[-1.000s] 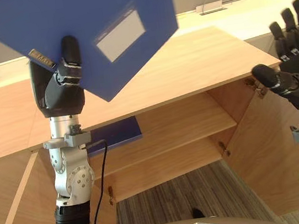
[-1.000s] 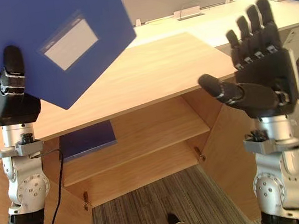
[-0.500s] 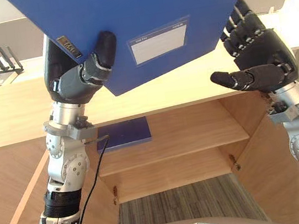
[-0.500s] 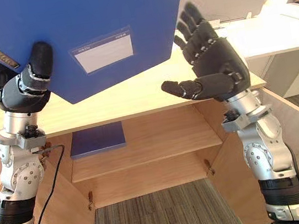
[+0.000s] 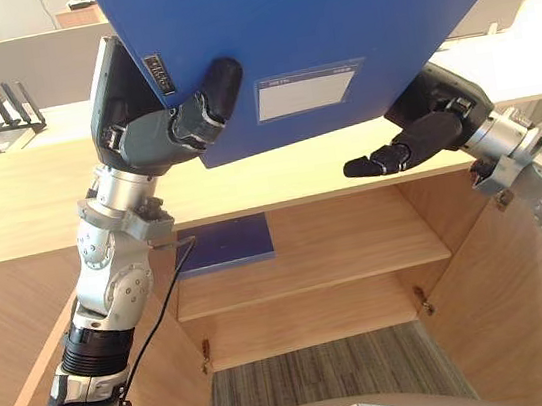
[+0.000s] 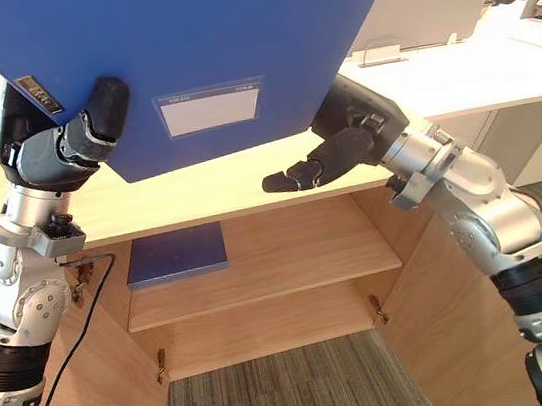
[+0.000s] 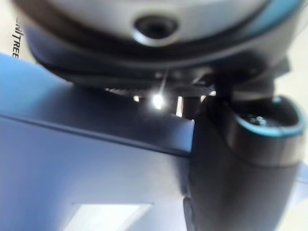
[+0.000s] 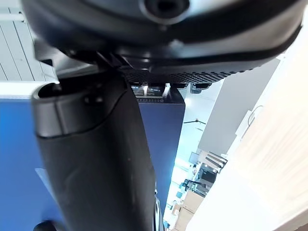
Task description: Walk over to the cabinet, pick up the folder, carry it to the office cabinet, place the folder inside the office cabinet, then close the office cabinet door
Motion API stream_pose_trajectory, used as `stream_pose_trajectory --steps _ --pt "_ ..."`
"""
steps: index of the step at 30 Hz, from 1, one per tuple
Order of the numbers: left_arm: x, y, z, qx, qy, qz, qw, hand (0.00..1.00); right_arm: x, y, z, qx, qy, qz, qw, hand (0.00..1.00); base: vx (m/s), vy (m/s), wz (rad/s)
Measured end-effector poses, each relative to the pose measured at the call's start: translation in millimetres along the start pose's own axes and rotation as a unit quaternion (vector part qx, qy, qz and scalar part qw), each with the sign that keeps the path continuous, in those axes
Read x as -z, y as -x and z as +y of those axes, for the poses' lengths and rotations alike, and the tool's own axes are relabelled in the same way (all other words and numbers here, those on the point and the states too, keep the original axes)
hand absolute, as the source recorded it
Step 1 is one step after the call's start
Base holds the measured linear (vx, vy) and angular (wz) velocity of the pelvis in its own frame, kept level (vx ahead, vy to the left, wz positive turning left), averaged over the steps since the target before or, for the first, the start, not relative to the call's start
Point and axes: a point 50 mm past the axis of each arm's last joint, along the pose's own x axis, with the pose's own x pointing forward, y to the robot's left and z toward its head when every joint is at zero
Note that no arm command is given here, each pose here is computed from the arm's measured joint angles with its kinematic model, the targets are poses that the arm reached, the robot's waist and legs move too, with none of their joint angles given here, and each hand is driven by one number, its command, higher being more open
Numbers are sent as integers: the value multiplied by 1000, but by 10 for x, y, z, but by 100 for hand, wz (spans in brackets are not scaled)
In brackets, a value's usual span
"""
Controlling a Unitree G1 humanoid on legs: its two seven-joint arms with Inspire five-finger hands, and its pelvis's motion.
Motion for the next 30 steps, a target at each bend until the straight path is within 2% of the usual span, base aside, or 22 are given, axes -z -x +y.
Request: stream_pose_trajectory --steps 11,23,30 --pt "177 63 9 13 9 54 998 0 -249 -35 -194 -6 65 16 998 100 -40 -27 1" --pt "276 126 79 1 3 85 996 0 -372 -19 -329 13 81 6 997 100 -23 -19 0" --pt "306 146 99 -2 0 94 996 0 -533 -64 -350 -7 74 -25 997 100 -39 -20 0"
